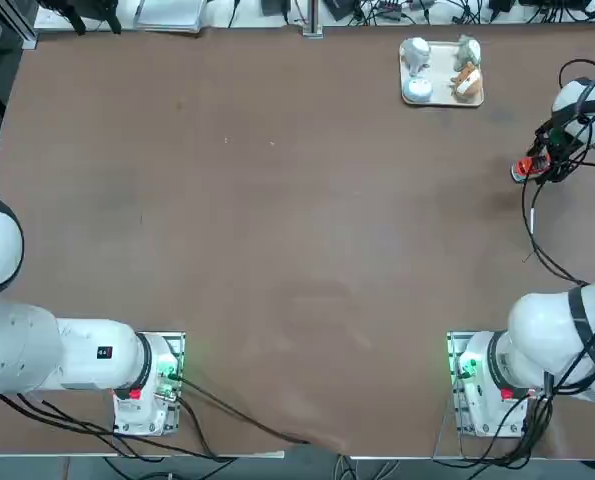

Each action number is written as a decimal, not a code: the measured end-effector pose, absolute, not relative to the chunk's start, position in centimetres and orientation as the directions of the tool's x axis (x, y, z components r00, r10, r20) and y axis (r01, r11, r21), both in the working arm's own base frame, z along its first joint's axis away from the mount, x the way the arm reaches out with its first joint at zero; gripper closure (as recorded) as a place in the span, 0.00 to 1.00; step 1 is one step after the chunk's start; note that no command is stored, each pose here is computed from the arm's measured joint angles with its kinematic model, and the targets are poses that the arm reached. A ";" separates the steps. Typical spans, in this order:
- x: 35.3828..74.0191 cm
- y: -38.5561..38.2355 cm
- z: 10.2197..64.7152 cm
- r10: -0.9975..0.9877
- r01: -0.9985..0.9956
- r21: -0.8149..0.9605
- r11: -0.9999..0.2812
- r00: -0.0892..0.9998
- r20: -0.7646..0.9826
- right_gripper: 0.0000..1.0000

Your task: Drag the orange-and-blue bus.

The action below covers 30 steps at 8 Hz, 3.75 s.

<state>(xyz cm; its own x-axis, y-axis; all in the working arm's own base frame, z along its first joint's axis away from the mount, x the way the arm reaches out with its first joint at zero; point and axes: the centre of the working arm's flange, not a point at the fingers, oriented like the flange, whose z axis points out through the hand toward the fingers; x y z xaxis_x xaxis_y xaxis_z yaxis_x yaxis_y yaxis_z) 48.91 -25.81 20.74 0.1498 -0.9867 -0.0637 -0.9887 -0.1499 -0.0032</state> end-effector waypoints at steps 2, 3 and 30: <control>49.1 -25.7 21.1 -0.991 -0.993 -0.008 -0.115 0.115 -0.062 0.36; 49.1 -25.6 21.0 -0.994 -0.996 -0.005 -0.094 0.094 -0.063 0.37; 49.5 19.0 20.5 -0.988 -0.994 -0.080 0.069 -0.057 -0.143 0.37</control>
<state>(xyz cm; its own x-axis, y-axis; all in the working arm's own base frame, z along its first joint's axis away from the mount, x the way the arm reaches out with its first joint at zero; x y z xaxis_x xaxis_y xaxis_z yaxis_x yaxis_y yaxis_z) 49.54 19.02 20.46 -0.0574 -0.9880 -0.1433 -0.9944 0.0694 -0.0800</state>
